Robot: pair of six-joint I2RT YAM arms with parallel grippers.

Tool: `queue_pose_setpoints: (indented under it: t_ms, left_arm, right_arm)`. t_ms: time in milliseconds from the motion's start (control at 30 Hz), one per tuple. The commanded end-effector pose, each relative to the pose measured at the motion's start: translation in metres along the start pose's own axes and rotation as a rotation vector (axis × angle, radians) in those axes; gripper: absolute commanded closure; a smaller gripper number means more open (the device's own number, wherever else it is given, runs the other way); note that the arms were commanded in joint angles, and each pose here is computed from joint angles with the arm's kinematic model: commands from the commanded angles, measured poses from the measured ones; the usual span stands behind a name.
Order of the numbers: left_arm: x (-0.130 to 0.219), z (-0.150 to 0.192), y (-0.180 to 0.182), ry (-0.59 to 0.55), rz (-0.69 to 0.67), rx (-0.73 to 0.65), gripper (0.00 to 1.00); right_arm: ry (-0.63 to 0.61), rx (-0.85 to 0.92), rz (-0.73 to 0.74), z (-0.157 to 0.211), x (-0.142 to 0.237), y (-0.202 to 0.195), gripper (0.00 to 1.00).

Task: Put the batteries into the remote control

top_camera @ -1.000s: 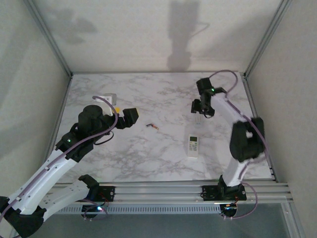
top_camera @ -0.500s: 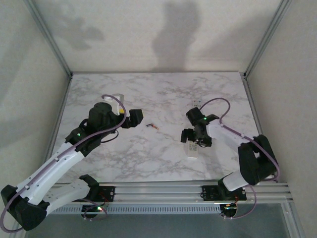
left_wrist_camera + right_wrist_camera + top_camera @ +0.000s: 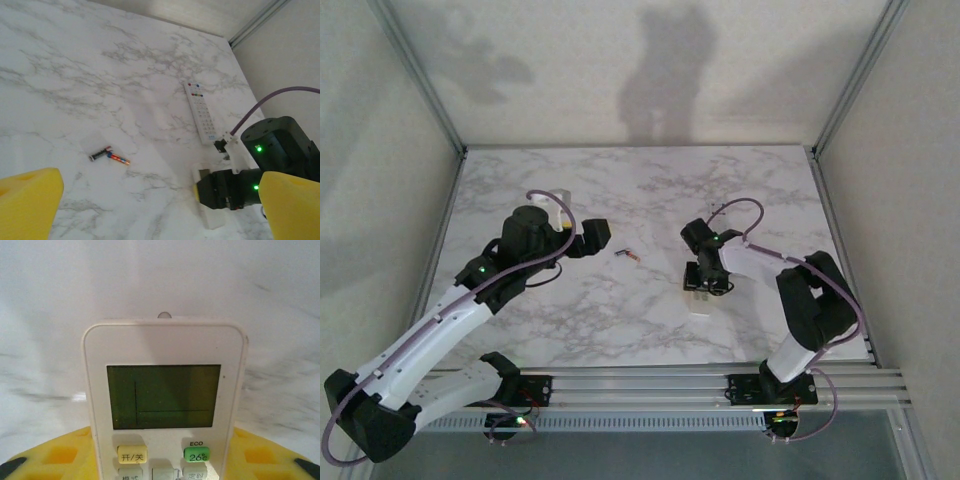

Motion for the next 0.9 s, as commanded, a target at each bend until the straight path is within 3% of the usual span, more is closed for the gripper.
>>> queue_pose_setpoints:
  t_ms: [0,67,167,267,467,733,867]
  left_arm:
    - [0.000,-0.015,-0.021,-0.008,0.103,0.134,0.01]
    - [-0.005,-0.018,-0.031,0.030,0.151,0.216,0.05]
    - [-0.022,-0.013,-0.044,0.157,0.175,0.286,0.13]
    - [-0.038,-0.005,-0.045,0.247,0.132,0.335,0.24]
    - [-0.055,0.010,-0.036,0.251,0.019,0.376,0.45]
    - [-0.063,0.029,-0.046,0.289,0.067,0.350,0.70]
    - [-0.065,0.039,-0.038,0.314,0.017,0.355,0.86]
  right_arm:
    - [-0.148,0.119,-0.450,-0.025,0.060,0.072,0.60]
    - [-0.200,0.193,-0.693,-0.028,0.099,0.106,0.60]
    - [-0.275,0.313,-0.887,-0.029,0.145,0.137,0.60]
    - [-0.301,0.428,-0.918,-0.024,0.163,0.149,0.60]
    - [-0.272,0.541,-0.982,-0.010,0.174,0.161,0.58]
    - [-0.186,0.609,-1.006,0.005,0.171,0.173,0.57]
    - [-0.220,0.618,-0.977,0.004,0.173,0.174,0.56]
Point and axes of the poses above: each hand's point on the last joint's axis, 136 mm out from that joint toward the fingers, its own x axis back along the fingers, its own y axis along the line the jaws close on, z = x × y, the point moved 3 cm from there along x, back along the fingers, and after that the axes turned 1 degree about x, right-handed, at the moved point
